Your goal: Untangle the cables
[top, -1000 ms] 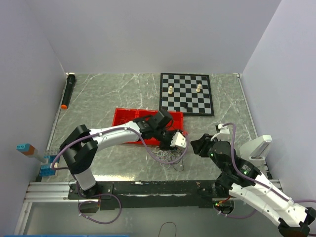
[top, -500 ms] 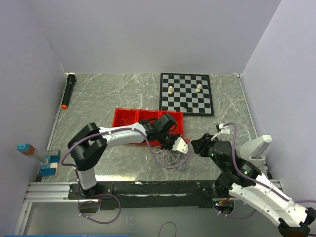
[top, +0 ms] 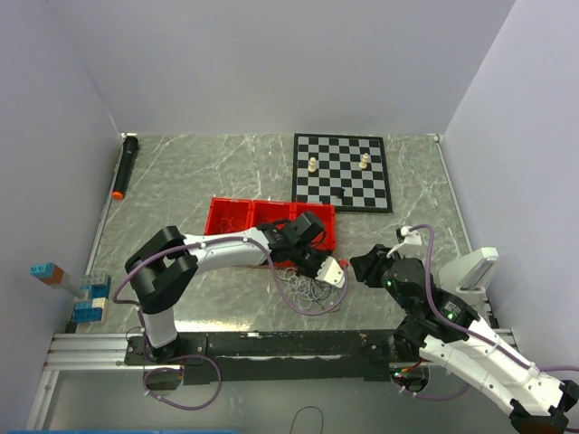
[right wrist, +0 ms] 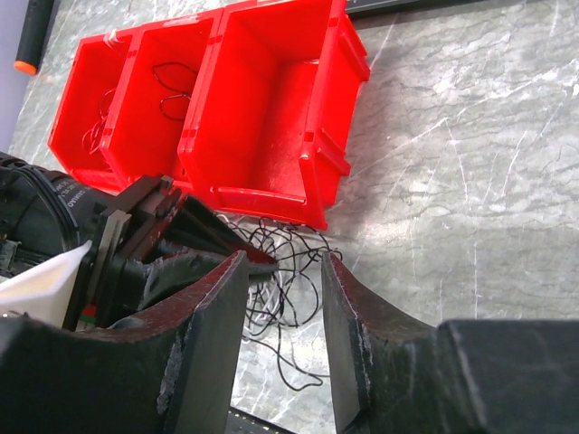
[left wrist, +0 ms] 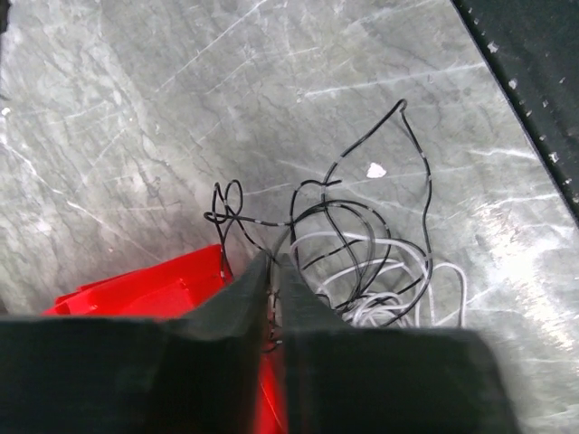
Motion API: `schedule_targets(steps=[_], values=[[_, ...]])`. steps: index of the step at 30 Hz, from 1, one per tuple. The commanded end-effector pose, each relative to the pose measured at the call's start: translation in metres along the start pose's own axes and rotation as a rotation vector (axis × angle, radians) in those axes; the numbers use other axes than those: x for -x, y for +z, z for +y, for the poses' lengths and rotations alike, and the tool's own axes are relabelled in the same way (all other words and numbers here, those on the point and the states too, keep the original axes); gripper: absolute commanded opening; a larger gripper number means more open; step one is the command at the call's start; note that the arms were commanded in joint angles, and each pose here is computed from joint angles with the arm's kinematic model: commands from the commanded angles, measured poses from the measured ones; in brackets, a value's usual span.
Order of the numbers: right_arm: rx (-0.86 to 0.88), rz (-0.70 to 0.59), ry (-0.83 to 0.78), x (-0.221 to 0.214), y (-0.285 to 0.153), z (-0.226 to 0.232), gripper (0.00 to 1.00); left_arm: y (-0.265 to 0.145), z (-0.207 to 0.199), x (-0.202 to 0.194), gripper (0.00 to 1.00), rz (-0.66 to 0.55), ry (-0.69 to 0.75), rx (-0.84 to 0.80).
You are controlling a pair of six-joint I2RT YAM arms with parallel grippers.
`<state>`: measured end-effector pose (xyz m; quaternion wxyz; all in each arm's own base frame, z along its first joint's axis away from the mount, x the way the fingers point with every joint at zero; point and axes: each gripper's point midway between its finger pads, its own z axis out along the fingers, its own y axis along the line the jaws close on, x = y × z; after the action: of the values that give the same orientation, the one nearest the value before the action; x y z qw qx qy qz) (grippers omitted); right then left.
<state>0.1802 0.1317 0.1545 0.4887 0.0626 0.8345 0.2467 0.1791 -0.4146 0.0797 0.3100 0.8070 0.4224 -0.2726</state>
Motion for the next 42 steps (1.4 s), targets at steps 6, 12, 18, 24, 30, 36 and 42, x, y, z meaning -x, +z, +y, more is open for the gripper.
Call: schedule_targets(steps=[6, 12, 18, 24, 30, 36, 42], values=[[0.047, -0.059, -0.003, 0.024, -0.004, 0.016, 0.45, -0.034, 0.029, 0.032, 0.01, -0.009, 0.008, 0.149], [0.099, -0.049, -0.039, 0.027, 0.002, 0.032, 0.51, -0.113, 0.032, 0.099, 0.01, -0.118, -0.026, 0.274], [0.236, -0.062, -0.093, 0.046, 0.003, 0.072, 0.63, -0.173, 0.012, 0.136, 0.01, -0.213, -0.047, 0.346], [0.408, -0.083, -0.113, 0.065, -0.004, 0.117, 0.69, -0.198, 0.006, 0.142, 0.01, -0.238, -0.041, 0.430], [0.502, -0.053, -0.136, 0.060, -0.005, 0.138, 0.72, -0.229, 0.012, 0.159, 0.01, -0.264, 0.002, 0.514], [0.403, -0.013, -0.117, 0.047, 0.012, 0.122, 0.69, -0.249, 0.027, 0.157, 0.01, -0.259, -0.022, 0.652], [0.265, -0.028, -0.081, 0.034, 0.016, 0.083, 0.67, -0.262, 0.064, 0.074, 0.01, -0.184, -0.335, 0.928]])
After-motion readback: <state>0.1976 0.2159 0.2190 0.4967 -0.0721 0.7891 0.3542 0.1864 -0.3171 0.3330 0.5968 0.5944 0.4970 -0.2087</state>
